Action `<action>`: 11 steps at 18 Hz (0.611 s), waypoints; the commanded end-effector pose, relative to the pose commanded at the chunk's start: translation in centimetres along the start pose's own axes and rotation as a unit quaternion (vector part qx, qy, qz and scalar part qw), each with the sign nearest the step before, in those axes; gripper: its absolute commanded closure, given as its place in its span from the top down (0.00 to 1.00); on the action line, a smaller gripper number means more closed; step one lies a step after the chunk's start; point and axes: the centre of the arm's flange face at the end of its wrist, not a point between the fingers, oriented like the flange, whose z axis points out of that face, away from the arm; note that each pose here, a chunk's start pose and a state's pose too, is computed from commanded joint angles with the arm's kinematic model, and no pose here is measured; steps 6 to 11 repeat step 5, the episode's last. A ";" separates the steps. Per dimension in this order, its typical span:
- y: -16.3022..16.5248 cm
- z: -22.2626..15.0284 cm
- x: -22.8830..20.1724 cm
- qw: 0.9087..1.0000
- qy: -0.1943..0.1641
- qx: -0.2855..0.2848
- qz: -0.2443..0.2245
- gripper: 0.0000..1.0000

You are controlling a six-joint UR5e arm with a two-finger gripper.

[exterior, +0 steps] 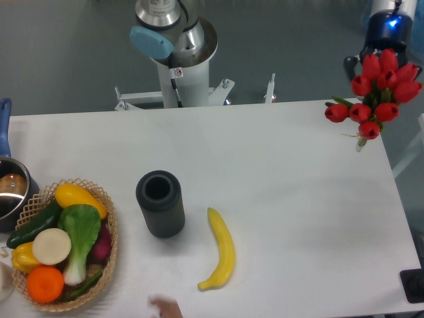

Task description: Pick up the flowers from the vase

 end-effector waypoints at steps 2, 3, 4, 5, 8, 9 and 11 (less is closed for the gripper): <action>0.0 0.0 0.0 1.000 0.000 0.000 0.000 0.35; -0.1 0.0 0.0 1.000 0.000 0.000 0.001 0.35; 0.0 0.0 0.0 1.000 0.000 0.000 0.000 0.35; 0.0 0.0 0.0 1.000 0.000 0.000 0.000 0.35; 0.0 0.0 0.0 1.000 0.000 0.000 0.000 0.35; 0.0 0.0 0.0 1.000 0.000 0.000 0.000 0.35; 0.0 0.0 0.0 1.000 0.000 0.000 0.000 0.35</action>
